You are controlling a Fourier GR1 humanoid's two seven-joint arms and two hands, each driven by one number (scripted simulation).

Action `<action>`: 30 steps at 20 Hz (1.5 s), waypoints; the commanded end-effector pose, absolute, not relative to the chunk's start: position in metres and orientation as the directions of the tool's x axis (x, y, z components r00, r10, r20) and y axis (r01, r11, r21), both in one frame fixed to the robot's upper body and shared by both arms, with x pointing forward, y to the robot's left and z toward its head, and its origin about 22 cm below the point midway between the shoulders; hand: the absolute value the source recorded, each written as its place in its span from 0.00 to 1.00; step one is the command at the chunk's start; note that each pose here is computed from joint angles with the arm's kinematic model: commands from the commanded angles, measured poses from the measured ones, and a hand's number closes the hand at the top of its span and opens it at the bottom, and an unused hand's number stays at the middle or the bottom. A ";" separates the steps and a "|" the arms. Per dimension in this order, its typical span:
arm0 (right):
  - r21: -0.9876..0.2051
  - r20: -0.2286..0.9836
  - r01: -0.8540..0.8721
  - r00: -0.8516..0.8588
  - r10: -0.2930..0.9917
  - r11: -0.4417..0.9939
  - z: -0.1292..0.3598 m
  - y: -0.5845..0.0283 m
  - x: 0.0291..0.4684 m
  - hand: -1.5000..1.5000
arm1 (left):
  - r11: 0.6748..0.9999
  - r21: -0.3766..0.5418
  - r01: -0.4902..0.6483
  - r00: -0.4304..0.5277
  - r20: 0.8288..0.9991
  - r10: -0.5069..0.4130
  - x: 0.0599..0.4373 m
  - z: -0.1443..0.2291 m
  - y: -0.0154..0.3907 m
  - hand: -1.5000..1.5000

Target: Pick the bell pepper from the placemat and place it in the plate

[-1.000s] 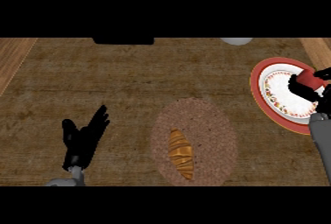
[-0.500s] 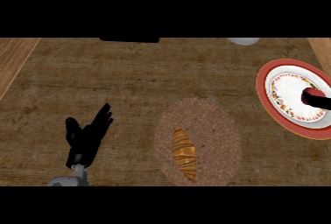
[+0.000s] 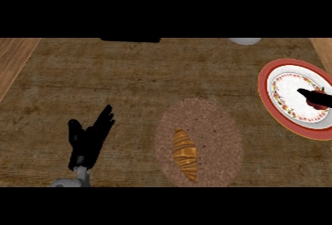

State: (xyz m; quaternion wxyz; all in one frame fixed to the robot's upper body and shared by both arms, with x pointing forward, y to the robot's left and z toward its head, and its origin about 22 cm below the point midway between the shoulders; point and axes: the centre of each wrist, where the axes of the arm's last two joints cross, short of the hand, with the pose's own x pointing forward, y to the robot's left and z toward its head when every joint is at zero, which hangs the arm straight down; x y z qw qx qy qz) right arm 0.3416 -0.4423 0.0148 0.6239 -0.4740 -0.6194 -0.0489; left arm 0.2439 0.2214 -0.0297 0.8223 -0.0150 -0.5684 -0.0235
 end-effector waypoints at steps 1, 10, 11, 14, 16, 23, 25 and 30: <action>-0.355 0.892 0.740 0.085 0.443 0.572 0.013 -0.436 0.346 0.00 | 0.999 0.002 0.045 0.345 0.939 -0.017 0.244 -0.024 0.222 0.50; -0.191 0.957 0.711 -0.020 0.290 0.677 0.001 -0.496 0.290 0.00 | 0.999 -0.015 0.031 0.365 0.931 0.002 0.222 -0.049 0.244 0.50; -0.201 0.960 0.672 -0.008 0.278 0.713 0.012 -0.493 0.302 0.00 | 1.000 0.010 0.008 0.373 0.928 -0.013 0.230 -0.032 0.244 0.50; -0.174 0.968 0.623 -0.034 0.249 0.763 -0.003 -0.509 0.272 0.00 | 1.000 0.003 0.017 0.367 0.930 -0.009 0.231 -0.032 0.234 0.50; -0.206 0.964 0.566 -0.024 0.265 0.798 -0.014 -0.513 0.256 0.00 | 1.000 0.023 0.003 0.365 0.931 -0.022 0.244 -0.027 0.232 0.50; -0.303 0.938 0.512 0.010 0.347 0.804 -0.032 -0.525 0.216 0.00 | 1.000 0.010 0.004 0.376 0.927 -0.011 0.240 -0.025 0.237 0.50; -0.328 0.934 0.500 0.046 0.354 0.802 -0.045 -0.522 0.203 0.00 | 1.000 0.001 -0.003 0.373 0.928 0.001 0.231 -0.044 0.252 0.50; -0.334 0.933 0.491 0.053 0.355 0.805 -0.060 -0.511 0.183 0.00 | 1.000 -0.010 0.005 0.369 0.930 0.007 0.221 -0.048 0.237 0.50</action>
